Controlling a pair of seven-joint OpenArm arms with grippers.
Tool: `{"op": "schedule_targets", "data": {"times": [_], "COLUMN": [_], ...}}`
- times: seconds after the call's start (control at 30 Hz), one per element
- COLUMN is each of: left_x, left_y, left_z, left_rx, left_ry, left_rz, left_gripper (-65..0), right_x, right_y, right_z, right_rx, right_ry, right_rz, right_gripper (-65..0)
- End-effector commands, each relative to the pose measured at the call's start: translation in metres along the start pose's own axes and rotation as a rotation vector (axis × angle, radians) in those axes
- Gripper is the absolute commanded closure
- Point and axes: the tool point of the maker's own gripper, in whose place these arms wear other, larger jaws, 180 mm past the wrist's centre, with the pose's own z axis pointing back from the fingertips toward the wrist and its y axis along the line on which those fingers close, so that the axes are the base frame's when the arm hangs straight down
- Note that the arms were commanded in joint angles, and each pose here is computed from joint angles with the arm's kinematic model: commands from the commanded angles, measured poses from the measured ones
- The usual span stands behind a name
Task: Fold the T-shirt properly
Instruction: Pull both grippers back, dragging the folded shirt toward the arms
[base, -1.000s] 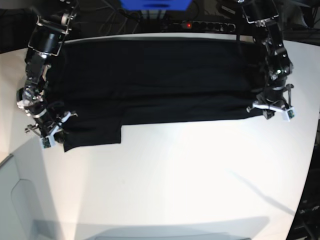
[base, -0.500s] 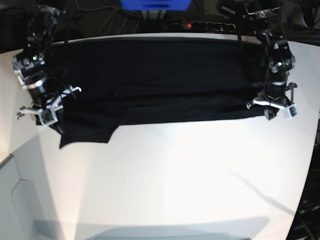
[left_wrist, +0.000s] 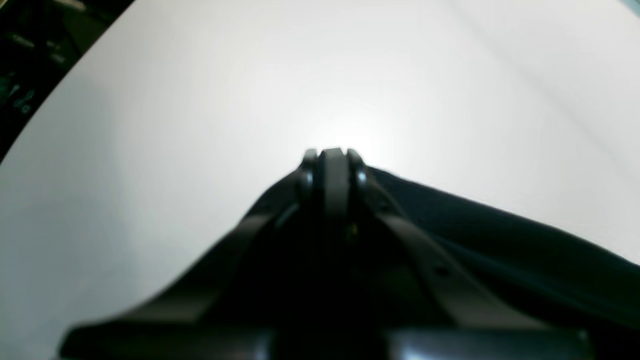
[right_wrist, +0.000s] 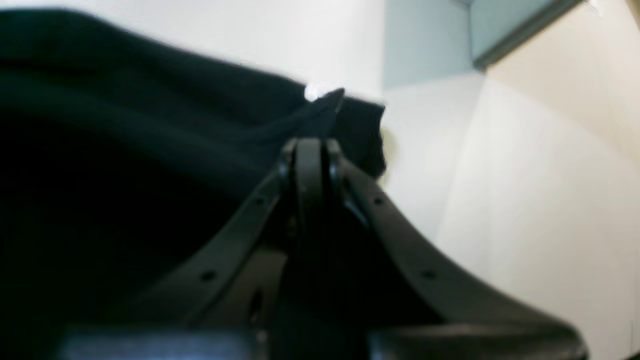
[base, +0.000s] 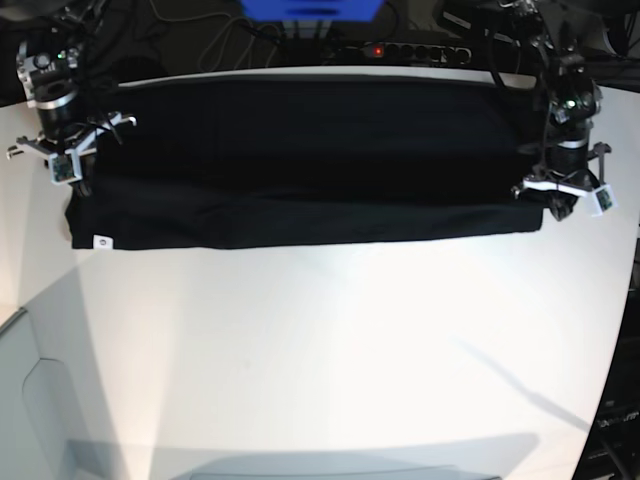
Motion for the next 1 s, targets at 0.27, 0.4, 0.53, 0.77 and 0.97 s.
{"op": "schedule_targets", "data": {"times": [0.27,0.4,0.53,0.77,0.97], "left_x": [0.011,0.012,0.011,0.011,0.011], "left_y": [0.004,0.004,0.005,0.004,0.004], "left_z": [0.004,0.004,0.003,0.002,0.002], "left_rx": [0.002,0.003,0.004,0.002,0.002], "left_ry": [-0.038,-0.039,-0.036,-0.038,-0.038], "left_rz": [-0.027,-0.028,-0.025,-0.025,-0.025], "left_gripper": [0.0,0.0,0.0,0.0,0.0], "right_x": [-0.010,-0.024,-0.040,-0.056,-0.068], "right_y": [-0.010,-0.009,0.000,0.005,0.009], "right_z": [0.017,0.026,0.036,0.052,0.062], "right_rx": [-0.021,-0.014,0.011,0.034,0.051], "right_ry": [0.018,0.061,0.111,0.168,0.211], "right_rz": [0.020,0.026,0.026,0.037,0.046], "right_gripper": [0.0,0.0,0.0,0.0,0.0]}}
